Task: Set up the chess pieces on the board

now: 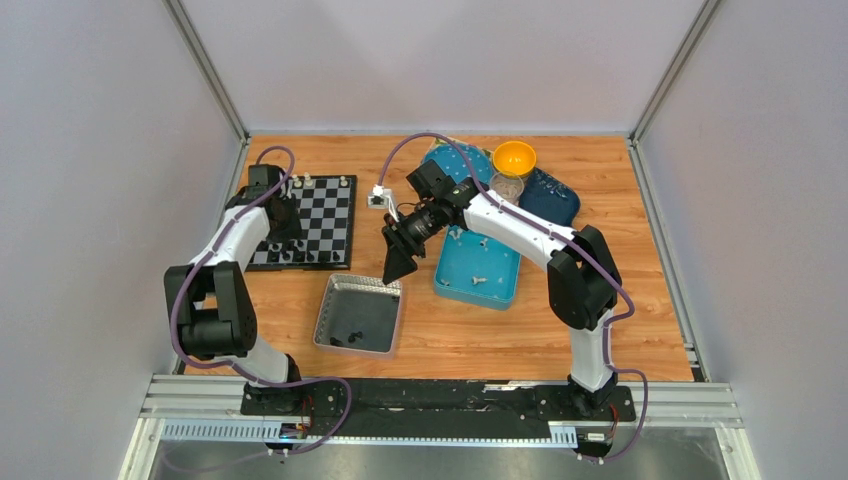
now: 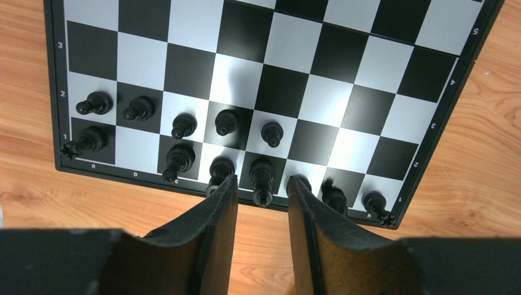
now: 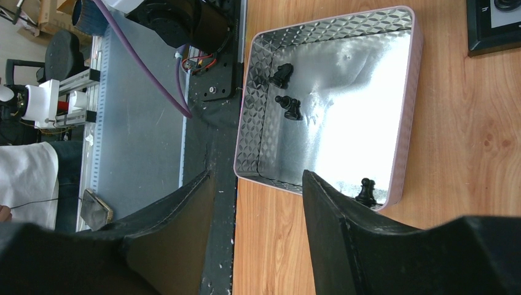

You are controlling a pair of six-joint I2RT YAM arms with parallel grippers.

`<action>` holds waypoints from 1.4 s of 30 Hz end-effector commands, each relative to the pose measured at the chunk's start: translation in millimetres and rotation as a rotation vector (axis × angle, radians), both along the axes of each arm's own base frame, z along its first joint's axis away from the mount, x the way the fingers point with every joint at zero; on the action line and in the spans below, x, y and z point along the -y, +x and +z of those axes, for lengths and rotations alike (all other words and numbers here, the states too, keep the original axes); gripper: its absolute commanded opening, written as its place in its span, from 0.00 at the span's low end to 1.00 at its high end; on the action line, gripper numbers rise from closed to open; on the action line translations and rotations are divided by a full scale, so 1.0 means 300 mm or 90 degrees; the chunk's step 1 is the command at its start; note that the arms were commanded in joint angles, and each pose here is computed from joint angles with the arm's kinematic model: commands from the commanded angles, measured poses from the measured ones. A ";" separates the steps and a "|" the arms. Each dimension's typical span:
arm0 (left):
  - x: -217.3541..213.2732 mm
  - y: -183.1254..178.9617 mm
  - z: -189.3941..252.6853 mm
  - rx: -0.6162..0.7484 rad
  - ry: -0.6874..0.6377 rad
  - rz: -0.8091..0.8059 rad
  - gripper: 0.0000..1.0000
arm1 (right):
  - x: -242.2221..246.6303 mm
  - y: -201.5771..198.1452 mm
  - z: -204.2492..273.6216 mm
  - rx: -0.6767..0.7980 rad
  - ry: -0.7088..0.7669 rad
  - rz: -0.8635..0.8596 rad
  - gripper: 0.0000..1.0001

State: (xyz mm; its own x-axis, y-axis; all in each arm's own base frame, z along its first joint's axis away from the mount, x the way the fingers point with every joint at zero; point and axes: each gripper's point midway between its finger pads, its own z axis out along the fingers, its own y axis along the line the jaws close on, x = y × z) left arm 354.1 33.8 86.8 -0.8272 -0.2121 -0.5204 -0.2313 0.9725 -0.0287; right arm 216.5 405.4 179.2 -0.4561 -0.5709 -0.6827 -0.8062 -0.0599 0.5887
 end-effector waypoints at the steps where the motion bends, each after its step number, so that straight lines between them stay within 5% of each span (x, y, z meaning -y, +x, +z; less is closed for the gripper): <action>1: -0.002 0.016 0.168 0.084 0.003 0.001 0.45 | 0.009 -0.004 0.057 0.038 0.032 0.019 0.58; 17: 0.023 -0.135 0.404 0.253 -0.009 0.026 0.72 | 0.015 -0.030 0.119 0.148 0.118 0.134 0.59; 25: 0.071 -0.219 0.455 0.299 -0.049 0.009 0.75 | 0.014 -0.078 0.161 0.255 0.184 0.238 0.59; 37: 0.136 -0.346 0.437 0.320 -0.119 0.015 0.80 | -0.011 -0.171 0.119 0.375 0.206 0.371 0.88; 42: 0.153 -0.407 0.383 0.319 -0.146 0.035 0.86 | -0.028 -0.220 0.088 0.380 0.209 0.425 0.90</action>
State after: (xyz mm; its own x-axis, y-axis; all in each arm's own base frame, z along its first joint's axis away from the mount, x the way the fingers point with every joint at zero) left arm 245.9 -5.3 212.1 -0.4753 -0.3426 -0.8104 -0.1689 0.9395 -0.2981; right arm 157.6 407.7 199.9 0.2781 -0.3911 -0.8773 -0.7637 -0.6440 0.0450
